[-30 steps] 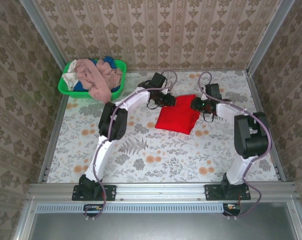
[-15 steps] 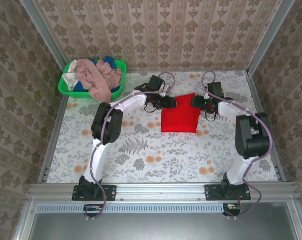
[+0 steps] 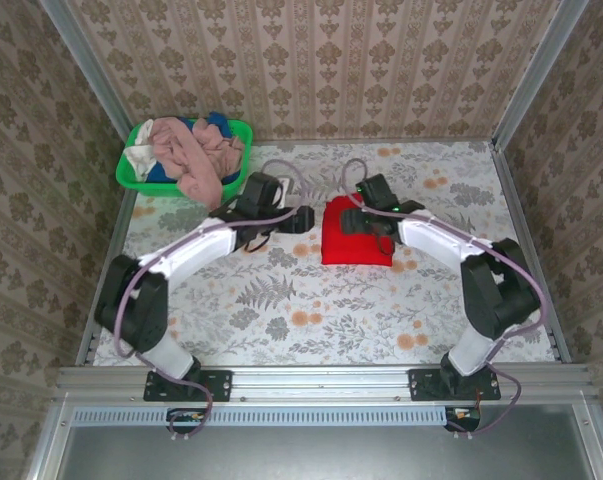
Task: Fold and stack the t-shirts
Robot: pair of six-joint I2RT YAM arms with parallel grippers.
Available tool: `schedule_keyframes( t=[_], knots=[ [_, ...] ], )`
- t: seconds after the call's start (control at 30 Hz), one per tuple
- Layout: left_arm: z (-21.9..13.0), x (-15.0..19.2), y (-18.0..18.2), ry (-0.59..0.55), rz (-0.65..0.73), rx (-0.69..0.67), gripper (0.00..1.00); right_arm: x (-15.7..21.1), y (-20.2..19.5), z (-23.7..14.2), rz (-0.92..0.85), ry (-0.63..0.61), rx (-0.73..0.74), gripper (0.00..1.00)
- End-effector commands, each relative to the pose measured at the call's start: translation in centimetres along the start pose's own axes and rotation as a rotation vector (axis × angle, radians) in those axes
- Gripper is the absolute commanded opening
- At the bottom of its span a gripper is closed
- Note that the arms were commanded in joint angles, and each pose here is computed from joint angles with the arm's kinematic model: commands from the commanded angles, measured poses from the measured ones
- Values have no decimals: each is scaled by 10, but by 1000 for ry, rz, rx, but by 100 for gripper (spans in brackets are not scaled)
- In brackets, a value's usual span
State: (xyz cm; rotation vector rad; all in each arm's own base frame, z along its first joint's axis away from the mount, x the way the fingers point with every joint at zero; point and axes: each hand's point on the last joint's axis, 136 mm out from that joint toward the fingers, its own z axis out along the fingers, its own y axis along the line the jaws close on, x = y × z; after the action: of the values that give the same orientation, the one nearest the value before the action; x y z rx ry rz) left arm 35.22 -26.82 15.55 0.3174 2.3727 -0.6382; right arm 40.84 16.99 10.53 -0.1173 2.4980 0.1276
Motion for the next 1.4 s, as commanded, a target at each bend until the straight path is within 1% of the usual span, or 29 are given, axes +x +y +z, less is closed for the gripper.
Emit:
schedule_keyframes(
  t=[0.0,0.13,0.27,0.4,0.53,0.6,0.63,0.77,0.93,1.03,1.23,1.37],
  knots=[
    [-32,6,38,-86,51,-149,86,0,21,9,-101,27,76,81],
    [-59,22,56,-139,46,-177,87,5,58,30,-187,61,86,76],
    [-71,36,64,-139,59,-200,88,15,64,52,-211,126,115,67],
    [-74,44,69,-128,86,-215,88,33,56,70,-260,217,166,48],
    [-71,43,70,-122,84,-216,89,44,43,75,-318,278,185,36],
    [-67,43,68,-120,79,-206,89,46,26,71,-350,304,206,27],
    [-65,45,68,-113,76,-202,89,46,16,69,-363,314,219,25],
    [-61,46,67,-108,72,-189,89,42,-23,59,-359,348,247,23],
    [-62,42,62,-121,87,-165,91,41,-80,50,-380,407,219,24],
    [-63,39,60,-128,100,-154,93,41,-115,46,-398,415,220,24],
    [-63,33,55,-147,140,-137,96,43,-182,40,-343,406,268,25],
    [-65,28,59,-159,163,-155,97,39,-218,40,-238,381,315,24]
  ],
)
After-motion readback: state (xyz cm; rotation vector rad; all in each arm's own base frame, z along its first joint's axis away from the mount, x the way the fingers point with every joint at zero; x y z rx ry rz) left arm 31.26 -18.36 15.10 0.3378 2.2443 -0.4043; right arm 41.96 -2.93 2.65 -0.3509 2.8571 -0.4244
